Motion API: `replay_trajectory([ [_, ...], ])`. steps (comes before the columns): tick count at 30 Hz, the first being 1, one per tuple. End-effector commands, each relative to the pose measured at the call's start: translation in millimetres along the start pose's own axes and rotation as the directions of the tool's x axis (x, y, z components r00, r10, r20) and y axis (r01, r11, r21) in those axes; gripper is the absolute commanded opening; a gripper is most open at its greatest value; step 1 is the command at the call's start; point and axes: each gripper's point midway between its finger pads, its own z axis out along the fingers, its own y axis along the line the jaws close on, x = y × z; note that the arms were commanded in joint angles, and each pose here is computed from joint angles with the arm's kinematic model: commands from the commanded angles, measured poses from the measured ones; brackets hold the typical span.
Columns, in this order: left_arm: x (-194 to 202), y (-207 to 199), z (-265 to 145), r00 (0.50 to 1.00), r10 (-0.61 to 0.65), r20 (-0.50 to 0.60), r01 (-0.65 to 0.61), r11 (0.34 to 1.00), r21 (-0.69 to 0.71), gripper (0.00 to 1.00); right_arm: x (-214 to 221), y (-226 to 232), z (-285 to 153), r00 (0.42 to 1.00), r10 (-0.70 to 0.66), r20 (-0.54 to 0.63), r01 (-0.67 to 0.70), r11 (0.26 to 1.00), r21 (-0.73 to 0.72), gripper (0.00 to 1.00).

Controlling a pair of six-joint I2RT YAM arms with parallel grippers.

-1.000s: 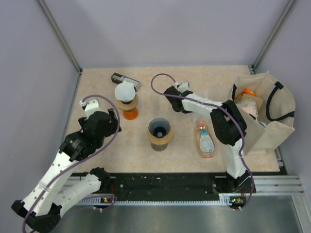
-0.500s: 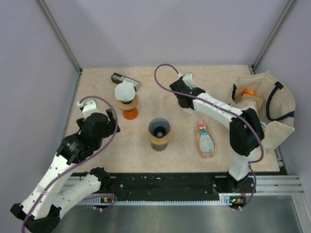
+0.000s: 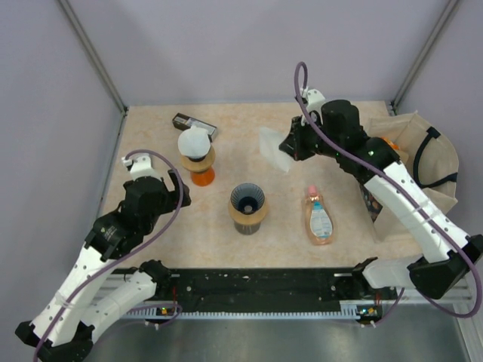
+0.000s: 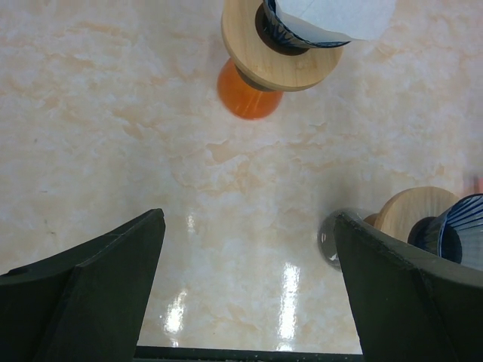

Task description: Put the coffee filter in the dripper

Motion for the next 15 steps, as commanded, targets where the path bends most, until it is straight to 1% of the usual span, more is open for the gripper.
replay_trajectory([
  [1, -9.8, -13.0, 0.9, 0.999, -0.007, 0.032, 0.005, 0.998, 0.059, 0.99, 5.2, 62.5, -25.0, 0.992, 0.031, -0.119, -0.069, 0.943, -0.327, 0.0],
  [5, -11.7, -20.0, -0.2, 1.0, -0.005, 0.03, 0.002, 0.996, 0.095, 0.99, 11.2, 80.2, -35.5, 0.98, 0.055, -0.191, -0.13, 0.903, -0.409, 0.0],
  [10, -14.3, -39.7, -2.7, 1.0, -0.017, 0.018, 0.013, 0.982, 0.187, 0.99, 26.0, 83.1, -33.8, 0.955, 0.059, -0.291, -0.18, 0.894, -0.41, 0.0],
  [13, -24.4, -66.5, -11.0, 0.999, -0.044, 0.015, 0.038, 0.95, 0.309, 0.99, 41.2, 86.7, -25.8, 0.938, 0.04, -0.346, -0.184, 0.899, -0.397, 0.0],
  [15, -36.2, -85.1, -18.0, 0.997, -0.067, 0.028, 0.051, 0.92, 0.39, 0.99, 52.9, 89.7, -18.6, 0.925, 0.008, -0.379, -0.159, 0.916, -0.368, 0.0],
])
